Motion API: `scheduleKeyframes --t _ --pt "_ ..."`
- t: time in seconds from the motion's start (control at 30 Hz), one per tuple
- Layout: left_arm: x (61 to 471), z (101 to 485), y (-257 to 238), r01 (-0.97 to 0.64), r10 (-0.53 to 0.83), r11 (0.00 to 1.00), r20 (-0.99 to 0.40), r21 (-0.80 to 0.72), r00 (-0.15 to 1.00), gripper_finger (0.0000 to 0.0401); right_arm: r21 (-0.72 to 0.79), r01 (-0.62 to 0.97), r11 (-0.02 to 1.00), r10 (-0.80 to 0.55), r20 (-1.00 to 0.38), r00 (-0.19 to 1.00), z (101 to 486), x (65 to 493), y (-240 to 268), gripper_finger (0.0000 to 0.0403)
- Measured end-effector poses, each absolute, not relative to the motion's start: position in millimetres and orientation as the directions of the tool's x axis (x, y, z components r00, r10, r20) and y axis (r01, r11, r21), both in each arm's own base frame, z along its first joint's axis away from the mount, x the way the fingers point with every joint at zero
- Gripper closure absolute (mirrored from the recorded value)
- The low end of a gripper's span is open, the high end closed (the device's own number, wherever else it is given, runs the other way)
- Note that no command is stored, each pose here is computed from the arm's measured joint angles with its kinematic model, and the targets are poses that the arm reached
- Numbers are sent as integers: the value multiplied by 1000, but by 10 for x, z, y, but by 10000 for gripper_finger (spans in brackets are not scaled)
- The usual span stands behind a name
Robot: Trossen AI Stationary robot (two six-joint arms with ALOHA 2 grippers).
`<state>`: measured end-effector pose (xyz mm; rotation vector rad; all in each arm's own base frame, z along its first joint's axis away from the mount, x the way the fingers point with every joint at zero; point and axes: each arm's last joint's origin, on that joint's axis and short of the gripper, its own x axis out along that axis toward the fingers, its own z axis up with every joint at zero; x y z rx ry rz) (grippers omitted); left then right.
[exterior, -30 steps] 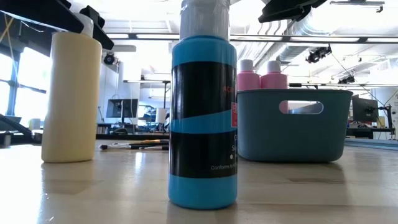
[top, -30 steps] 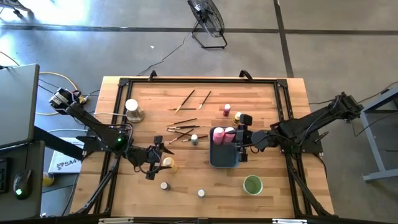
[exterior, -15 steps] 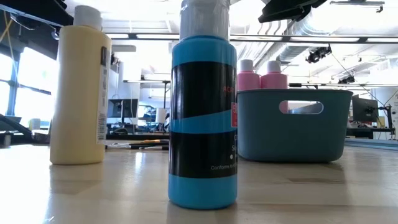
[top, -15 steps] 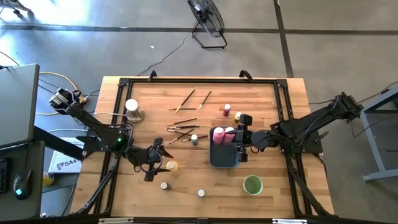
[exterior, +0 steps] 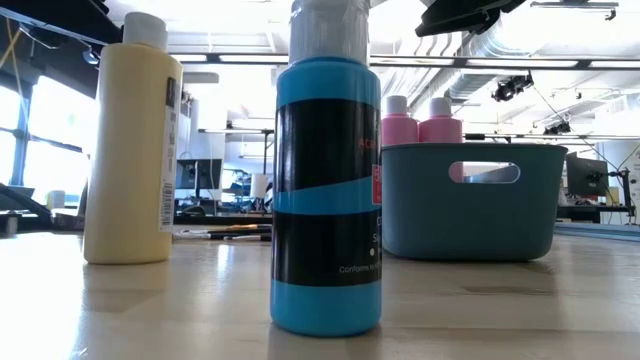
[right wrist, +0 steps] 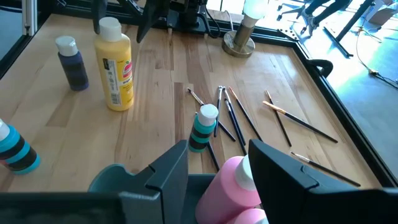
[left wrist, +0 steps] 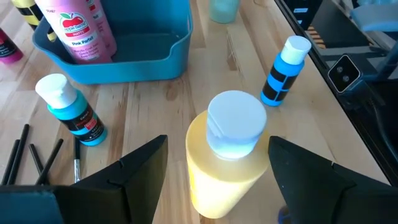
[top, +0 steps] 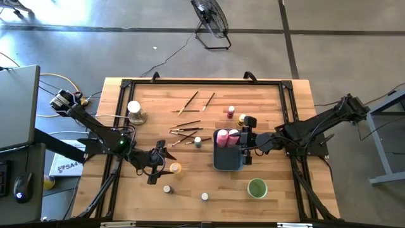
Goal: Pick & Place Paint Supplies
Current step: Put the large yellow paint bottle into the blue bin
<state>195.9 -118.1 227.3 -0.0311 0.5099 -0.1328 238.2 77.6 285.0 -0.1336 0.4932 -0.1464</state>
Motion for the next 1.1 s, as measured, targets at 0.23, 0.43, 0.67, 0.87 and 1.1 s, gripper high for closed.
scheduleKeyframes --t 0.23,0.43,0.67,0.87,1.1 --pt "1962 2278 -1182 117 -133 991 -479 -64 867 130 -163 108 981 -172 -461 871 2850 2382 776 241" --pt "2005 2376 -1215 177 -176 984 -389 -34 904 130 -163 107 981 -172 -461 871 2850 2382 776 241" --pt "2000 2367 -1216 196 -187 980 -402 -18 896 130 -163 108 981 -172 -460 871 2851 2382 776 241" --pt "2038 2308 -1225 132 -132 991 -415 -31 900 130 -175 100 979 -172 -461 871 2849 2381 776 241" --pt "2077 2225 -1251 97 -125 992 -446 -84 886 130 -178 99 979 -172 -460 871 2850 2382 776 241"
